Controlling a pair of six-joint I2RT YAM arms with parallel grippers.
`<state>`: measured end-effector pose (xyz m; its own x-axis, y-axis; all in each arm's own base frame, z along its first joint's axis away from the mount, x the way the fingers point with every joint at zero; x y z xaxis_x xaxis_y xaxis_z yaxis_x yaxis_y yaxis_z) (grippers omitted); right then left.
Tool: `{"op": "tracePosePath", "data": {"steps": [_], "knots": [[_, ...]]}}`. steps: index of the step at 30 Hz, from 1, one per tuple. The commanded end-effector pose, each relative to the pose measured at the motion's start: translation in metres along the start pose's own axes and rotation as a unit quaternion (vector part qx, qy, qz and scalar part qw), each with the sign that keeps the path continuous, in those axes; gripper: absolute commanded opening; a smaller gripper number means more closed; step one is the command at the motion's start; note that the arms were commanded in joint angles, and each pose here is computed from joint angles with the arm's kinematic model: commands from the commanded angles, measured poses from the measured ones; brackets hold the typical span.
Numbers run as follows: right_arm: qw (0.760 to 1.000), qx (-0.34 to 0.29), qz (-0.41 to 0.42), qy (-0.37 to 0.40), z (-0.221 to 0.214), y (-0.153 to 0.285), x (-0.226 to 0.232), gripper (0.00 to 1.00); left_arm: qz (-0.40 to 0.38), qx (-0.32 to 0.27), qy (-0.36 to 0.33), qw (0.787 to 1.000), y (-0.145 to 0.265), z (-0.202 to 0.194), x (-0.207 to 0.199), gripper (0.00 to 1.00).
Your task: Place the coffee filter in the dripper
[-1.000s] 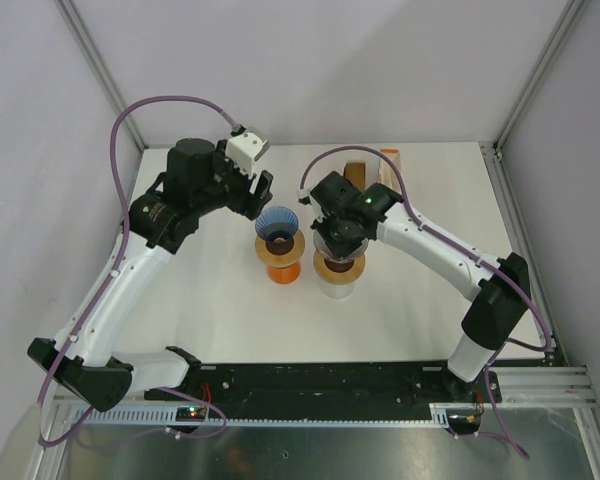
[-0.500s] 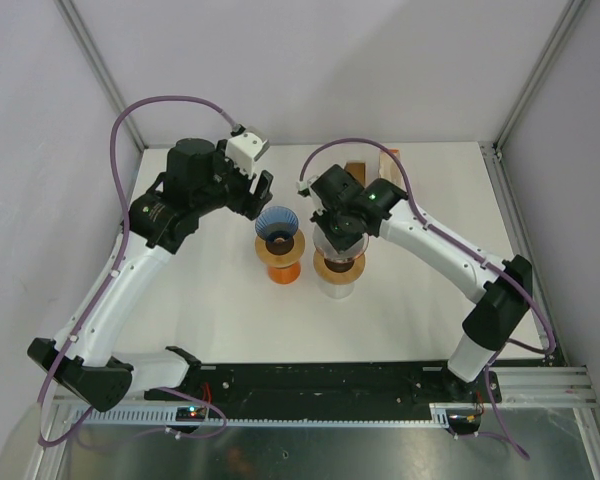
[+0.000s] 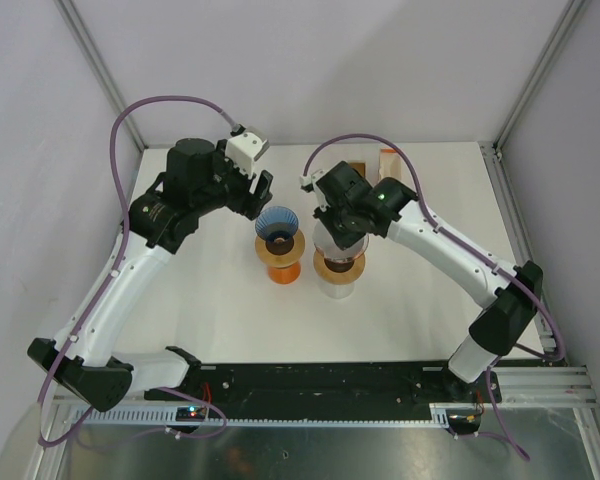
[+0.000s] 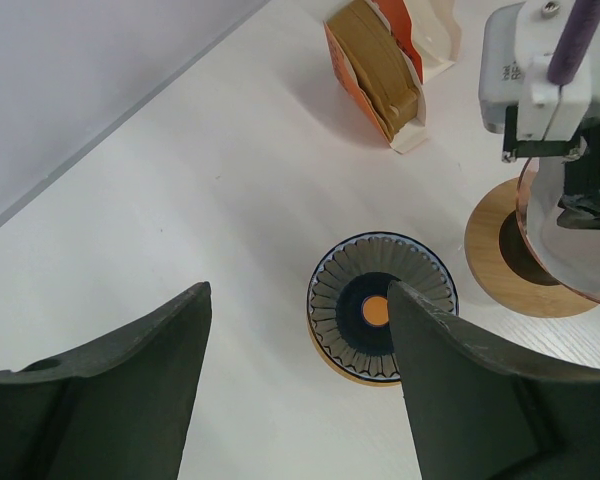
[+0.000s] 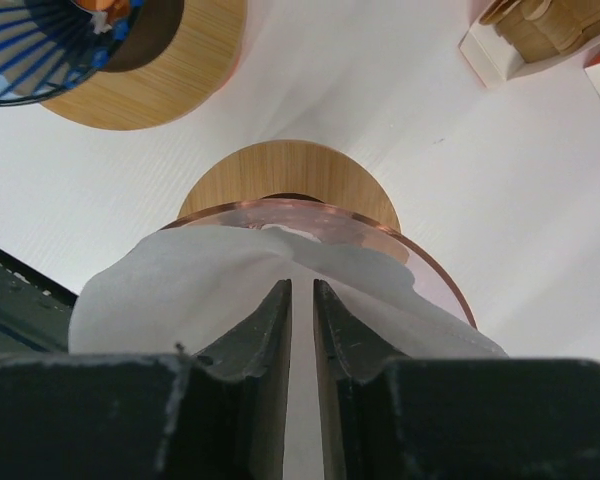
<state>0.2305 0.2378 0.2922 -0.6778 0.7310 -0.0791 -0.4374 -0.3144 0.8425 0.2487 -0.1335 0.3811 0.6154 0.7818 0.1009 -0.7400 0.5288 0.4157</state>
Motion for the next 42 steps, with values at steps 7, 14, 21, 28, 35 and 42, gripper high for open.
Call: {"op": "tracePosePath", "data": {"steps": [7,14,21,28,35,42], "knots": [[0.995,-0.098,0.016,0.001,0.022,0.045,0.0,0.31,-0.001,-0.03,-0.004,1.0,0.007,0.009,0.002,0.77],[0.982,-0.185,0.038,-0.002,0.036,0.084,-0.001,0.43,0.005,-0.028,-0.005,1.0,0.007,0.009,0.003,0.81],[0.945,-0.323,0.012,-0.053,0.038,0.134,-0.024,0.49,0.024,-0.026,-0.007,0.999,0.008,0.009,0.01,0.88],[0.9,-0.381,-0.085,-0.193,0.012,0.133,-0.108,0.48,0.044,-0.015,-0.002,0.999,0.002,0.004,0.022,0.9],[0.909,-0.276,-0.188,-0.248,-0.01,0.05,-0.176,0.37,0.056,-0.003,0.009,0.998,-0.003,-0.006,0.032,0.9],[0.927,-0.225,-0.207,-0.218,-0.005,-0.033,-0.21,0.31,0.078,0.017,0.013,0.997,-0.01,-0.02,0.044,0.9]]}}
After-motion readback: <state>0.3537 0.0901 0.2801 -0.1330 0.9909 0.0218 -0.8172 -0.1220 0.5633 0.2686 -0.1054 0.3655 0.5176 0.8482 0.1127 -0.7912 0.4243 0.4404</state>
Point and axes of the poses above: each gripper's point midway between its finger pads, its own y axis back along the fingers, its own x axis along the line the jaws close on, z = x × y, the point moved 9 cm from there along y, back along the fingers, and after that the axes turned 3 degrees about y, right-handed, at the moved point
